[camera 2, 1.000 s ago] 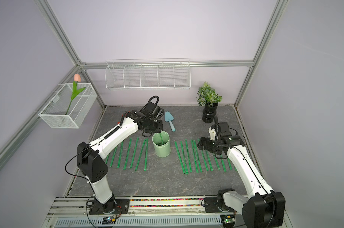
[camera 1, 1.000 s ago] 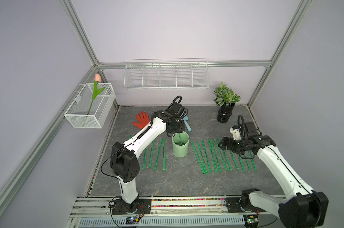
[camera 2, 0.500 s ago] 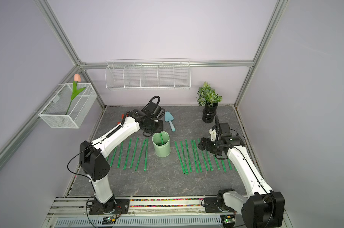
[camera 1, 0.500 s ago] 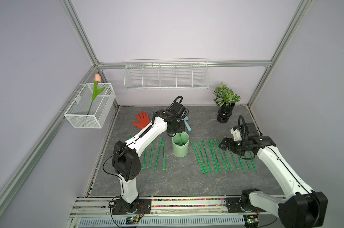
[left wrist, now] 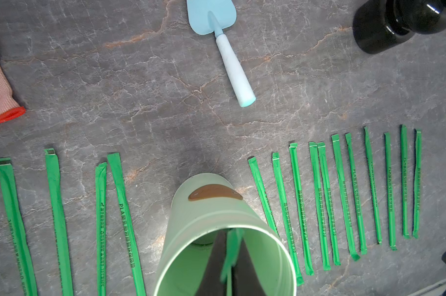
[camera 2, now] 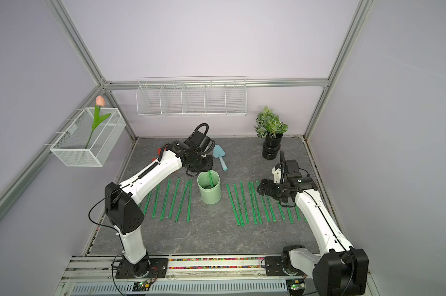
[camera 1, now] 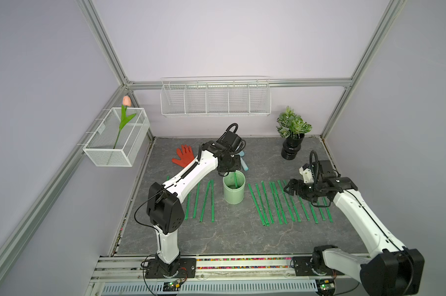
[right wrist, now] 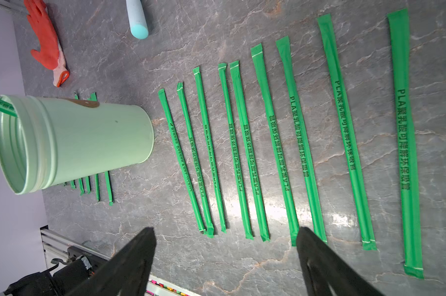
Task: Take the straws out of the storage container
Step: Pick up the straw from the container, then place the straw at the center of the board.
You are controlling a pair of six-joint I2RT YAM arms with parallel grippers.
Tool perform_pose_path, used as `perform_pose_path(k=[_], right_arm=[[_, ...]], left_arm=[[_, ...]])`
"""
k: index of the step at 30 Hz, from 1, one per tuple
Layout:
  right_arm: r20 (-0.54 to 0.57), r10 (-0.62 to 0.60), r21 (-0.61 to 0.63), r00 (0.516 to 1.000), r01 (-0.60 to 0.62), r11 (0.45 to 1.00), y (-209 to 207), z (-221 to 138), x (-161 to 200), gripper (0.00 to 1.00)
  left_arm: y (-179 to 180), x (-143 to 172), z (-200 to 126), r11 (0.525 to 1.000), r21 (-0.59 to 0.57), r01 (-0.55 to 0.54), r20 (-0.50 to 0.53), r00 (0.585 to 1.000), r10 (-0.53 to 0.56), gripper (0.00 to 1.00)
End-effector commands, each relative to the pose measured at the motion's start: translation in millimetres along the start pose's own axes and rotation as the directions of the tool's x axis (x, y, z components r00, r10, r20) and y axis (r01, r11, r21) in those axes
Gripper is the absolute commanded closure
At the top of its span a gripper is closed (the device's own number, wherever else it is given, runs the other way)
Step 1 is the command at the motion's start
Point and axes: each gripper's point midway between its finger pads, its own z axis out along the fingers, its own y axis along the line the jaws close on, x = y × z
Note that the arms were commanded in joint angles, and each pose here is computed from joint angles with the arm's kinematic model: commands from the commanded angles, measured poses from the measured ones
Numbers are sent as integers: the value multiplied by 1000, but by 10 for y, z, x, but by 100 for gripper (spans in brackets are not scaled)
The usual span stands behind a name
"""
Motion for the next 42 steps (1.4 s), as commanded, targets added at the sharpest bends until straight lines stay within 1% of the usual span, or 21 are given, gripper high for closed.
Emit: perform_pose_path(k=[1,6,10,15,18,20,28,30,33,36,38,42], right_arm=[[2,-16,-20,1000,16,1000,8,14,14,11],[5,-18,-29,1000,18,999,25,15,-3,11],[13,-20,-42,1000,20,999,56,0,-36,11],[13,-23,-51,1000,24,998,88,-18,-60,11],[13,-24,-56,1000,24,998,101,-30,-62,11],[15,-21,-62,1000,22,998,115,-37,-64,11],[1,-11,-65,1000,11,998,118,-59,-21,11],[1,-10,-71,1000,10,997,131,-70,-17,11],[-4,-13,-87,1000,12,996,166,-74,-8,11],[-16,-9,-82,1000,8,997,160,-56,6,11],[-43,-1,-75,999,-2,997,150,-29,38,11],[-72,0,-65,997,-4,998,163,-26,74,11]], left_arm=[[-63,-54,-104,1000,-2,-26,9,1000,26,93],[-61,-161,-470,998,-22,-54,50,997,55,94],[-46,-249,-858,997,-31,-66,103,992,69,94],[73,-327,-1417,996,-65,-63,206,976,75,94],[142,-356,-1771,995,-72,-68,283,955,85,94],[185,-340,-1979,995,-74,-72,315,944,92,94],[505,-253,-2464,980,-189,-57,371,920,125,95],[600,-235,-2511,971,-235,-47,368,920,134,95],[795,-183,-2450,938,-343,-35,312,938,150,95],[1043,-138,-2279,886,-463,-19,220,966,135,95],[1251,-148,-2073,846,-532,-8,148,984,102,96],[1566,-191,-1722,782,-623,0,51,998,41,96]])
